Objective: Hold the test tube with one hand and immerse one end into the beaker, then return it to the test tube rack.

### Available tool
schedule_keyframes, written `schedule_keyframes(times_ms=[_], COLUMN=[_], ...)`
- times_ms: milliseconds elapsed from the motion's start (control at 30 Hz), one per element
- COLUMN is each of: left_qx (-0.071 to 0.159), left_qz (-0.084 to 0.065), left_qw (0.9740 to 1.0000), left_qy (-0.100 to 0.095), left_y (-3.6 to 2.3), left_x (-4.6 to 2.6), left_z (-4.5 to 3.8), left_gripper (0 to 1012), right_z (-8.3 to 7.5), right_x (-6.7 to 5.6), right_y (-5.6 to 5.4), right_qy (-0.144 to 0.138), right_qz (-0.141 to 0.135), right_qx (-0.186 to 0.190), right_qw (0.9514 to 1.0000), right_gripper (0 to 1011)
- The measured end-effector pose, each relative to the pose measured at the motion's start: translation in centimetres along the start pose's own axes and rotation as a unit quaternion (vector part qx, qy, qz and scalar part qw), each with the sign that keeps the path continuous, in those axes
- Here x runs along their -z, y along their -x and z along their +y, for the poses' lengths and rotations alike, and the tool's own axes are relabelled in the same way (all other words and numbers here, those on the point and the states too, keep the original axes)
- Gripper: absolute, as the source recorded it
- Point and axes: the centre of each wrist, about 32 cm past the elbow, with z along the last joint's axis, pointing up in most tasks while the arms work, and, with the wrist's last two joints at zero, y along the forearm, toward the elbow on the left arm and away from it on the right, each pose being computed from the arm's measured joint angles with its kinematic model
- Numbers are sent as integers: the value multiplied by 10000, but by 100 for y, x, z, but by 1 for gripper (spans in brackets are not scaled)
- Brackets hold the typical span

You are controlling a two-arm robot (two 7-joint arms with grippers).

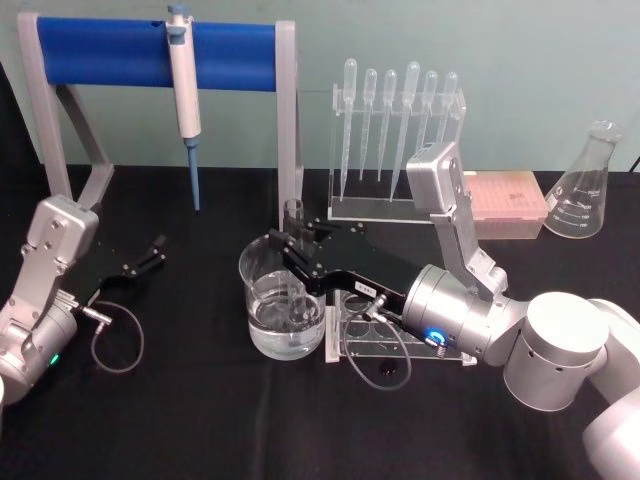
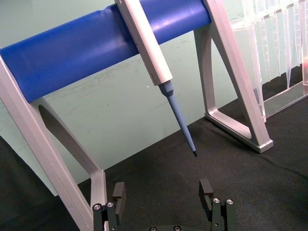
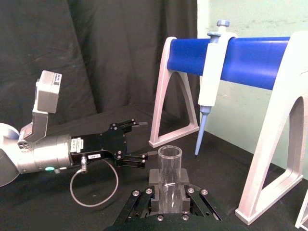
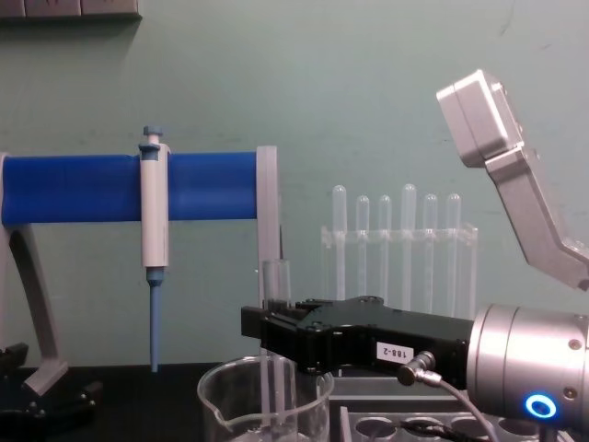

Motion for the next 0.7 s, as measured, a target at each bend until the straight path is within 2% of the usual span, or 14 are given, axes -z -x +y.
schedule_keyframes(times_ms=[700], left_qx=[0], left_qz=[0], left_qw=[10000], left_qy=[1], left_y=[0], left_x=[0], left_z=[0], left_gripper=[1000], right_z=[0], right_x=[0], right_y=[0], right_qy=[0], right_qz=[0], right_qx=[0], right_qw=[10000], right_gripper=[225])
